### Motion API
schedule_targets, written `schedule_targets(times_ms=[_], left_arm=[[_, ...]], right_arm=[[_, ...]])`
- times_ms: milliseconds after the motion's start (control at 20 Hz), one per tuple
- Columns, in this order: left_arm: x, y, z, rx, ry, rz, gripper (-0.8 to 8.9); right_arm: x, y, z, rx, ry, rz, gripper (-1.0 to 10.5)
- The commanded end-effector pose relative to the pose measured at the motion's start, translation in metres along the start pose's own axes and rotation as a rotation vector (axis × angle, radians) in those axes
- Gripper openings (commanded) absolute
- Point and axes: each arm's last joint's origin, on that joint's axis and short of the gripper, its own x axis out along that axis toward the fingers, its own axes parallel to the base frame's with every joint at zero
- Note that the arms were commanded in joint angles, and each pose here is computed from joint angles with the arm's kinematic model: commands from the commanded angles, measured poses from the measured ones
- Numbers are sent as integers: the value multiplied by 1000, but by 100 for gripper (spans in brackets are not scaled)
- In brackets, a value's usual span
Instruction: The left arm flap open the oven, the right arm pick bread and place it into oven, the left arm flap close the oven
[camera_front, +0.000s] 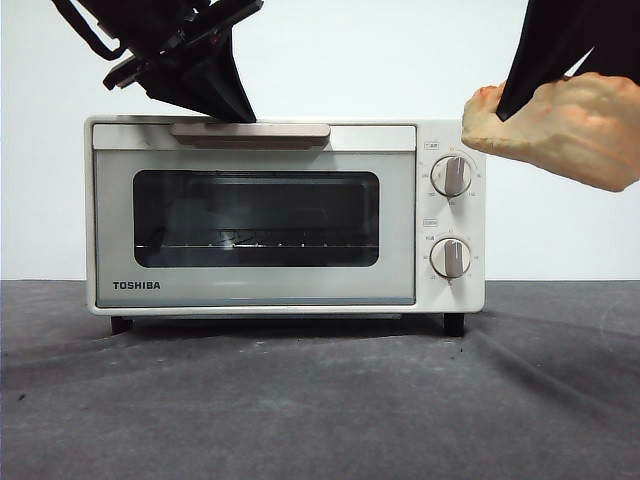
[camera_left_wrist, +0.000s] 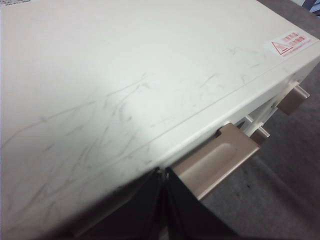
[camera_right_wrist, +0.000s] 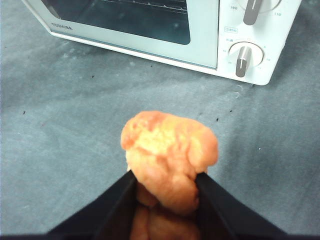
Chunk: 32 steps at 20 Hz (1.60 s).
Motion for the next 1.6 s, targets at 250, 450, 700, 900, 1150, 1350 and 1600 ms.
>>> schedule_targets(times_ms=[250, 450, 700, 900, 1150, 1350, 1600], left_arm=[[7, -21, -24, 29, 236, -55, 16], [5, -34, -34, 30, 343, -84, 16], [1, -49, -46, 39, 465, -113, 16], [-1, -56, -51, 33, 508, -124, 16], [-3, -58, -54, 38, 551, -126, 16], [-4, -58, -55, 37, 553, -125, 16], [-6, -52, -51, 22, 530, -111, 16]], right_arm=[[-3, 4, 5, -18, -21, 16, 149], [-3, 4, 5, -19, -21, 16, 149], [-3, 4, 5, -24, -21, 16, 149], [-3, 4, 5, -33, -21, 17, 149], [-3, 4, 5, -38, -20, 17, 149], [-3, 4, 5, -38, -20, 17, 149], [-2, 4, 5, -38, -20, 21, 149]])
